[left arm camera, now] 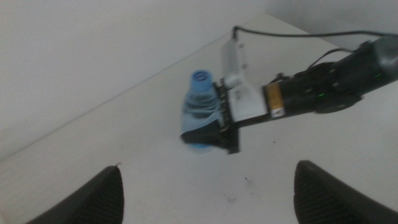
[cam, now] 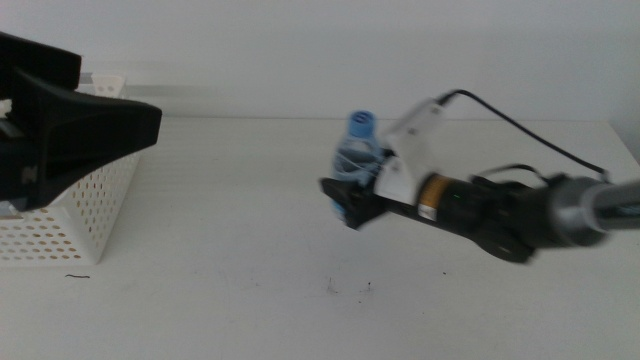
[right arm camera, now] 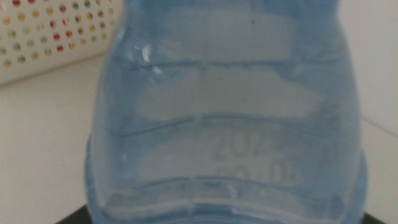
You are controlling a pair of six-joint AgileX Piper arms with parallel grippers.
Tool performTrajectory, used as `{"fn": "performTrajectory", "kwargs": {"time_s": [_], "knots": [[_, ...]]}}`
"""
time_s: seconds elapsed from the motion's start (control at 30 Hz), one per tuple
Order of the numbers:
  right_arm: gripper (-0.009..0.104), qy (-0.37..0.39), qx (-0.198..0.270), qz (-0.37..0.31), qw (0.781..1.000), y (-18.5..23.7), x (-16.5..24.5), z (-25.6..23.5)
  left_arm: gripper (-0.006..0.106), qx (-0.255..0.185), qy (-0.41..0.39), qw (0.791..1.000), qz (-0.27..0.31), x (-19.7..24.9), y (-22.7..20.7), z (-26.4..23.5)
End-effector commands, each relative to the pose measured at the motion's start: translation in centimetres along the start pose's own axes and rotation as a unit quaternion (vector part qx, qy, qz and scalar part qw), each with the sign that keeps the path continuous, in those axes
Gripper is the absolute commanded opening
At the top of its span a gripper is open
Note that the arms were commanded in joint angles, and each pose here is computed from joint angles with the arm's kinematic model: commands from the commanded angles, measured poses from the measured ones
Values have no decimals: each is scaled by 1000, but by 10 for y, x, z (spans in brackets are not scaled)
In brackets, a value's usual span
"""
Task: Use arms to grab the bottles and put them into the dustbin to the left of the table.
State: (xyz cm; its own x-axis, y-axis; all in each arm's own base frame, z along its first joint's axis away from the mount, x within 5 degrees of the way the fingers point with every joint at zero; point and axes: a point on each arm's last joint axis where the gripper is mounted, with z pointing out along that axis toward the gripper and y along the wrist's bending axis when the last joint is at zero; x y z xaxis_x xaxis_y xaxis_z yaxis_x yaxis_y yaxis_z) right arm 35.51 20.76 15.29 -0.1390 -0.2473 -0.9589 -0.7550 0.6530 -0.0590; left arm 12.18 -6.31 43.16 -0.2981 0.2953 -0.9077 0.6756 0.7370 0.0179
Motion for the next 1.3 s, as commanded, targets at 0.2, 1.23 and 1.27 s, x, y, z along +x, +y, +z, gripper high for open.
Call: {"fn": "performTrajectory", "kwargs": {"time_s": [0.2, 1.23, 1.27], "knots": [[-2, -46, -36, 15, 998, 4, -9, 70, 94, -12, -24, 1000, -7, -4, 2, 0], [88, 122, -27, 60, 990, 23, -18, 21, 94, -19, -33, 999, -8, -6, 3, 0], [88, 127, -25, 65, 989, 25, -18, 13, 94, -19, -33, 999, -8, -6, 3, 0]]}}
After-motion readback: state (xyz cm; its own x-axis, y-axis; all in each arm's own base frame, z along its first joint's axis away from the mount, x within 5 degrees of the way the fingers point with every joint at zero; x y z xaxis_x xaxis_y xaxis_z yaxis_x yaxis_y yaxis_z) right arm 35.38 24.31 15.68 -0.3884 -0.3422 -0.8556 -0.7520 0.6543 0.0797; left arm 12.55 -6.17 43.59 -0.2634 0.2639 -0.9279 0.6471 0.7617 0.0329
